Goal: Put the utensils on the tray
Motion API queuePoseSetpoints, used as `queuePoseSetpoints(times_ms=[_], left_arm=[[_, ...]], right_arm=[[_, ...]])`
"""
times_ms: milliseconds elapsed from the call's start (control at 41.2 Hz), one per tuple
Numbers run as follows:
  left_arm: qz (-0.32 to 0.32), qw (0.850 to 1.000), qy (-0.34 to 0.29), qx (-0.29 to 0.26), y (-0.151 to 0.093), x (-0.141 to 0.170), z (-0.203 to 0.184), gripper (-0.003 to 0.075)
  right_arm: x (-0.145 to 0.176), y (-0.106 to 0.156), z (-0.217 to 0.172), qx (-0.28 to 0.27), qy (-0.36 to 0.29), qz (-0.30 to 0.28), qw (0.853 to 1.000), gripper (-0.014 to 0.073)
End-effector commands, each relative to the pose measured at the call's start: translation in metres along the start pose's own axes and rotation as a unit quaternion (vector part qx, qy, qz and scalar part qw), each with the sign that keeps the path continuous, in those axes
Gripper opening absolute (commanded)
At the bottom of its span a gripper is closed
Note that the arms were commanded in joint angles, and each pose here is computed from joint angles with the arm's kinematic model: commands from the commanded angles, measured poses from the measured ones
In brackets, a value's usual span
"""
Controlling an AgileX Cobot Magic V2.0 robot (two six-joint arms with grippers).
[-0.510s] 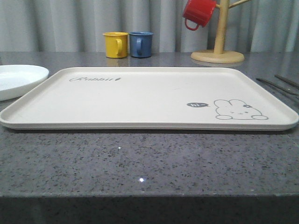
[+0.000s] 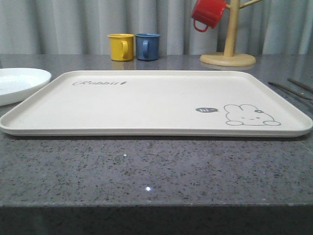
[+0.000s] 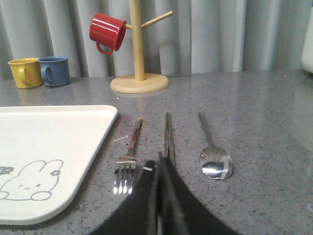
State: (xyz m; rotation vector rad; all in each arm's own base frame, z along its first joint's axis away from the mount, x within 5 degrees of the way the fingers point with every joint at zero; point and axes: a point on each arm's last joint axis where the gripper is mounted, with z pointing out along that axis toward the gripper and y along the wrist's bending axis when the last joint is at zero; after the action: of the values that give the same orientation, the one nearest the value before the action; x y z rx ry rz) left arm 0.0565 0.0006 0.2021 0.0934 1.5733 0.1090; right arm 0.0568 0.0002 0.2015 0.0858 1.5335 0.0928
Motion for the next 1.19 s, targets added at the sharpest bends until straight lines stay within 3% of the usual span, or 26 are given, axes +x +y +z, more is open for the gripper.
queuePoseSetpoints(times_ms=[0, 267, 485, 607, 776, 995, 1165], left_arm=[[-0.006, 0.998, -0.056, -0.007, 0.001, -0.010, -0.003, -0.0018], [-0.008, 0.995, -0.101, -0.013, 0.003, -0.021, -0.005, -0.0018], [-0.009, 0.990, -0.142, -0.017, 0.010, -0.075, -0.018, -0.0018], [-0.009, 0.994, -0.108, -0.012, 0.015, -0.113, -0.022, -0.0018], [-0.007, 1.000, -0.014, 0.000, 0.019, -0.150, -0.006, -0.0018], [-0.007, 0.996, 0.092, 0.013, 0.018, -0.145, 0.028, -0.0018], [-0.007, 0.992, 0.125, 0.017, 0.018, -0.138, 0.047, -0.0018]], right_arm=[[-0.010, 0.001, -0.002, -0.003, -0.054, -0.008, 0.998, -0.0068], [-0.021, 0.002, -0.004, -0.004, -0.064, -0.002, 0.998, -0.0068], [-0.069, 0.008, -0.016, -0.007, -0.065, -0.003, 0.998, -0.0068], [-0.104, 0.013, -0.017, -0.007, -0.043, -0.003, 0.999, -0.0068], [-0.138, 0.017, 0.001, 0.000, 0.046, -0.003, 0.999, -0.0068], [-0.135, 0.016, 0.041, 0.012, 0.160, -0.003, 0.987, -0.0068], [-0.122, 0.015, 0.064, 0.018, 0.215, -0.002, 0.977, -0.0068]])
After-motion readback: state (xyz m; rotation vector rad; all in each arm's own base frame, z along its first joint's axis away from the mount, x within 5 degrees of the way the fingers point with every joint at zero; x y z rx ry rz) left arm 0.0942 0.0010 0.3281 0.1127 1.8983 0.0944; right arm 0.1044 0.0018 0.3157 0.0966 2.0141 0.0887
